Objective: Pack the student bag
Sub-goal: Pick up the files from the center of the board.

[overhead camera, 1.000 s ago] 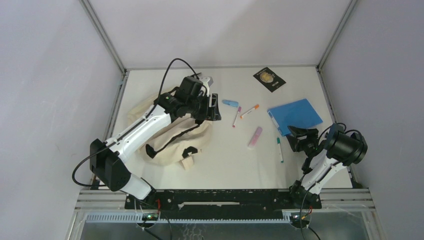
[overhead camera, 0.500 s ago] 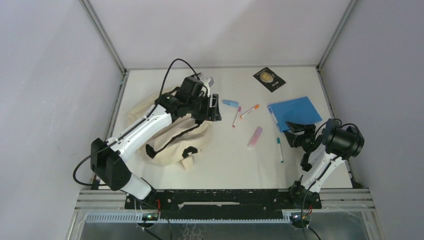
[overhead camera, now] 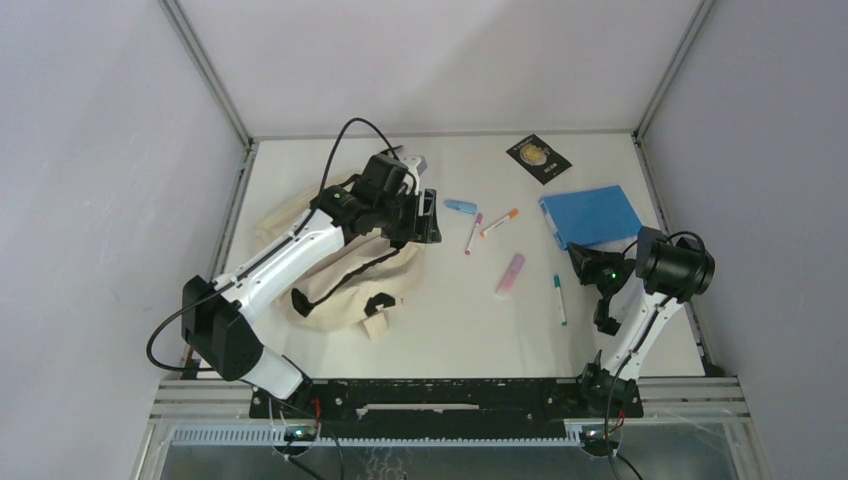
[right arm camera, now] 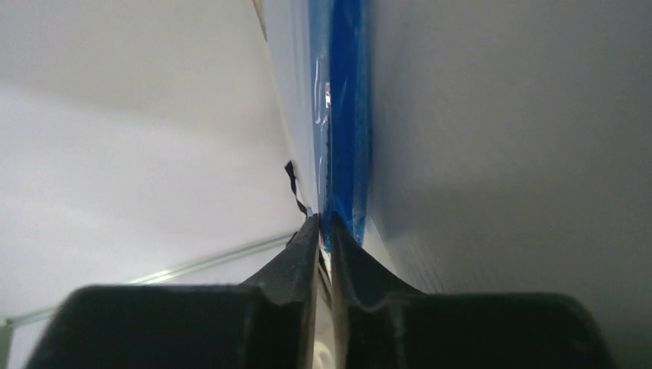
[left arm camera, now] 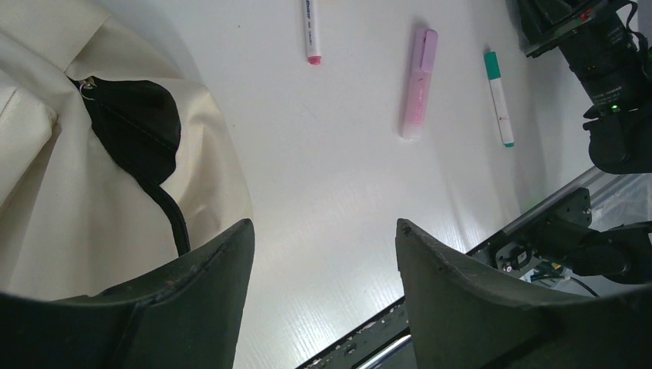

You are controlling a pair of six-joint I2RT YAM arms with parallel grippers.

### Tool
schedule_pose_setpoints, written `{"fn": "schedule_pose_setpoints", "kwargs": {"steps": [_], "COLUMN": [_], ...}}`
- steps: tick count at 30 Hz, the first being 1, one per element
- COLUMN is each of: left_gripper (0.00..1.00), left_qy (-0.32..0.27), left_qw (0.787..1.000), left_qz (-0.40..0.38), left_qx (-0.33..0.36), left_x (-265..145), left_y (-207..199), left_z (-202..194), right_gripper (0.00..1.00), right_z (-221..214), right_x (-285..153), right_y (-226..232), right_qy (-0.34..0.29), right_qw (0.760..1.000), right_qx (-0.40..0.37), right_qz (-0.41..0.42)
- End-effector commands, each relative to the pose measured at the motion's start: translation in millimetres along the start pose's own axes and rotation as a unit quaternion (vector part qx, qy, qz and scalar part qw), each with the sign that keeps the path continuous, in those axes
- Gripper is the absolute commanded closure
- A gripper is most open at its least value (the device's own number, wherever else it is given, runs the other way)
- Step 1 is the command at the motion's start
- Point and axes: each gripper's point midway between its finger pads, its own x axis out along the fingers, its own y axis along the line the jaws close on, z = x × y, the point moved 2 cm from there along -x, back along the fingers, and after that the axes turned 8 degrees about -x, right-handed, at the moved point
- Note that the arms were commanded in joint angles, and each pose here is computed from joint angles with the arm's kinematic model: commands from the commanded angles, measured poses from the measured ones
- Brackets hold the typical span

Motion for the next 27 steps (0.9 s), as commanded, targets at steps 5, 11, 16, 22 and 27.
{"fn": "schedule_pose_setpoints", "kwargs": {"steps": [5, 11, 16, 22, 27], "left_gripper": [0.28, 0.27, 0.0, 0.0, 0.0], "left_qy": [-0.004, -0.032, -0.061, -0.024, 0.029], "left_qw": [1.0, 0.999, 0.996, 0.982, 0.971], "left_qz": [-0.001, 0.002, -0.041, -0.162, -0.182], "left_qx": [0.005, -0.009, -0.045, -0.096, -0.153], "left_x": [-4.8, -12.7, -5.5, 29.7, 77.4], "left_y": [0.1, -4.5, -27.2, -80.2, -95.3], "left_z": [-3.7, 10.0, 33.3, 56.9, 63.1], "right_gripper": [1.0, 1.0, 1.0, 1.0, 1.0], "right_z": [12.6, 5.2, -3.3, -15.6, -28.2], "right_x": [7.6, -12.4, -27.6, -33.4, -41.2], "right_y": [22.2, 77.6, 112.4, 115.7, 114.7], "right_qy": [-0.026, -0.004, 0.014, 0.032, 0.051], "right_qw": [0.999, 0.992, 0.985, 0.984, 0.983], "right_qx": [-0.004, -0.032, -0.035, -0.03, -0.036], "right_qz": [0.042, 0.12, 0.167, 0.172, 0.175]}}
